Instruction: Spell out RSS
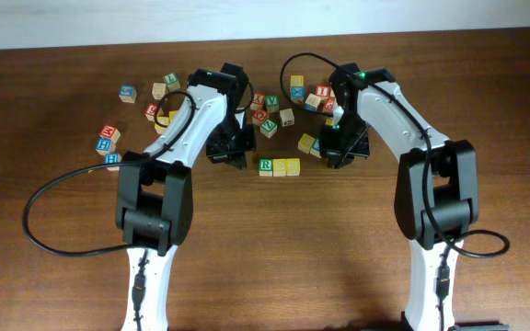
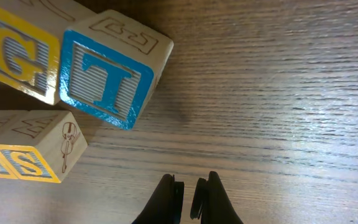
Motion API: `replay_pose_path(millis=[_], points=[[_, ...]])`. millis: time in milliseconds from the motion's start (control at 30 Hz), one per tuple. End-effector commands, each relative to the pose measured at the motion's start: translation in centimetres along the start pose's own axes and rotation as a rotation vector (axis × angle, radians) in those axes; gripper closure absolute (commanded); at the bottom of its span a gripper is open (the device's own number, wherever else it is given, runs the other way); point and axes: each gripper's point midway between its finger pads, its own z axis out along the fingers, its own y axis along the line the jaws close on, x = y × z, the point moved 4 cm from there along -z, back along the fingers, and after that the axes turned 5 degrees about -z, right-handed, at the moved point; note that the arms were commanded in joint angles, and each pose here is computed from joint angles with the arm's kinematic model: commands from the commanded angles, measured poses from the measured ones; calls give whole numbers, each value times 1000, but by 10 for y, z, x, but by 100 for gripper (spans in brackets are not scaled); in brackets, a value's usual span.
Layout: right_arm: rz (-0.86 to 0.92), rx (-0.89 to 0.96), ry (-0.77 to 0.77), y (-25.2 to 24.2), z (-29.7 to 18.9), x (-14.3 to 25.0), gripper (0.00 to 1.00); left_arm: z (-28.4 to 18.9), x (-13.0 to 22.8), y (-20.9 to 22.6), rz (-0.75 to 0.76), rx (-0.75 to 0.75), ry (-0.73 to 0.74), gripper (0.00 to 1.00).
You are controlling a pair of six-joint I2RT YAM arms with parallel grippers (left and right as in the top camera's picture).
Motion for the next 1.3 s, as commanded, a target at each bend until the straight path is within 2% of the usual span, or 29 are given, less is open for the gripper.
replay_pose_path(millis=[0, 1267], points=[[-13, -57, 7, 9, 2, 1, 96, 5, 1, -1, -12, 8, 17, 100], [-95, -75, -41, 47, 10, -1, 96, 6, -3, -10, -30, 36, -6, 100]])
